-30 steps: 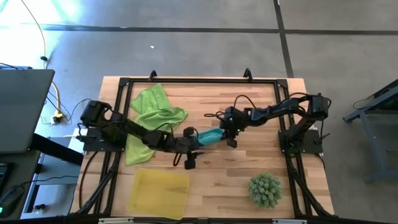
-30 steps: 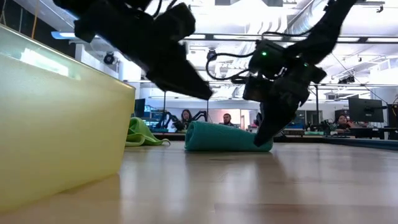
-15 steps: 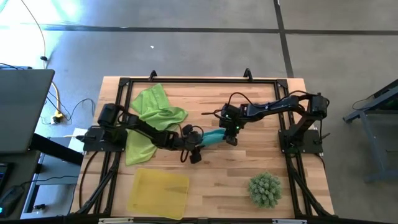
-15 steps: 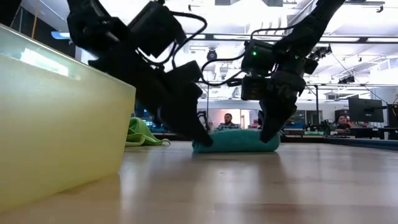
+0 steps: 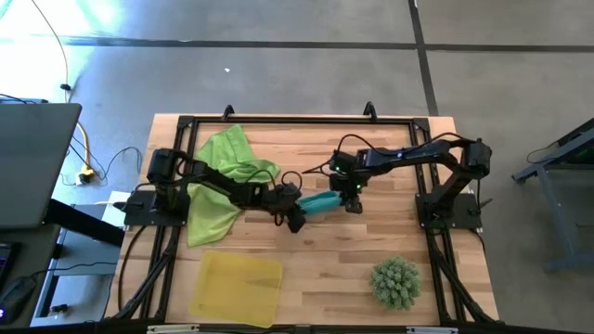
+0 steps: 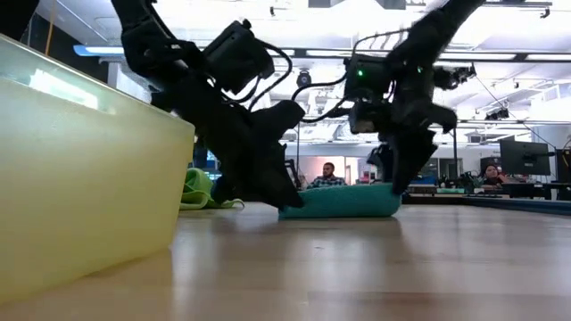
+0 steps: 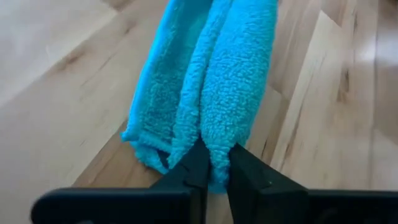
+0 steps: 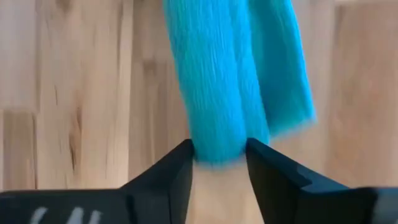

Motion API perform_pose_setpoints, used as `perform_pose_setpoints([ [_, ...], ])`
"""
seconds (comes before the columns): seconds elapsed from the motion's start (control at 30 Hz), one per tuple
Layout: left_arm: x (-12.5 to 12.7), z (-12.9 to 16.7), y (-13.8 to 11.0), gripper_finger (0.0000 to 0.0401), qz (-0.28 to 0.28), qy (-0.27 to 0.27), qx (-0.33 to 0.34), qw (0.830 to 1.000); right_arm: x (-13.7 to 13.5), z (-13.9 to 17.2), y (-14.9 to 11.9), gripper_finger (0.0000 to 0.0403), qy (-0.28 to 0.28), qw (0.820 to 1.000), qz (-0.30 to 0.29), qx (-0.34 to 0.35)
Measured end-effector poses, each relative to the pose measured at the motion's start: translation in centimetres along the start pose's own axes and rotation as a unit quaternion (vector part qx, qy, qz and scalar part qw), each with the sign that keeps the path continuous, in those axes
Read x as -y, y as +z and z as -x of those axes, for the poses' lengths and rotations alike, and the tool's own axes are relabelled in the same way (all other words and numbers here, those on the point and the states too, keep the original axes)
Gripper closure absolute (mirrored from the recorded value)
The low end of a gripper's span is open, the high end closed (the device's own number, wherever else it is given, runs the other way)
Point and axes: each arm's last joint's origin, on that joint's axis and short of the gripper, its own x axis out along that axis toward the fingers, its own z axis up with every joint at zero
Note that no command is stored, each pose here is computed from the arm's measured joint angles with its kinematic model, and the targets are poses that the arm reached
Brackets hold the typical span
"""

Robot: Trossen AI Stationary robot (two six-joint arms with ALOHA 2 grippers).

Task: Roll microfiber towels into tight, uniform cylinder then place into a basket
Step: Roll the blue microfiber towel

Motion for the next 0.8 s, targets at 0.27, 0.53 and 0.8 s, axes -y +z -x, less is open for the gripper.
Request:
perform_pose_setpoints([
  [0.27,-1.2,-0.1,0.8,0.0374,0.031,-0.031,-0.032,0.999,-2.2,2.2,1.6,0.0253,0.007,0.991,0.132,-0.010],
  [0.53,-1.6,-0.1,1.0,0.0367,0.029,-0.029,-0.030,0.999,-6.4,1.4,1.2,0.0287,-0.132,0.954,0.262,0.060],
  [0.8,-1.6,-0.1,1.0,0.0367,0.025,-0.030,-0.028,0.999,-6.3,-1.6,-1.1,0.0266,-0.149,0.954,0.232,0.118],
])
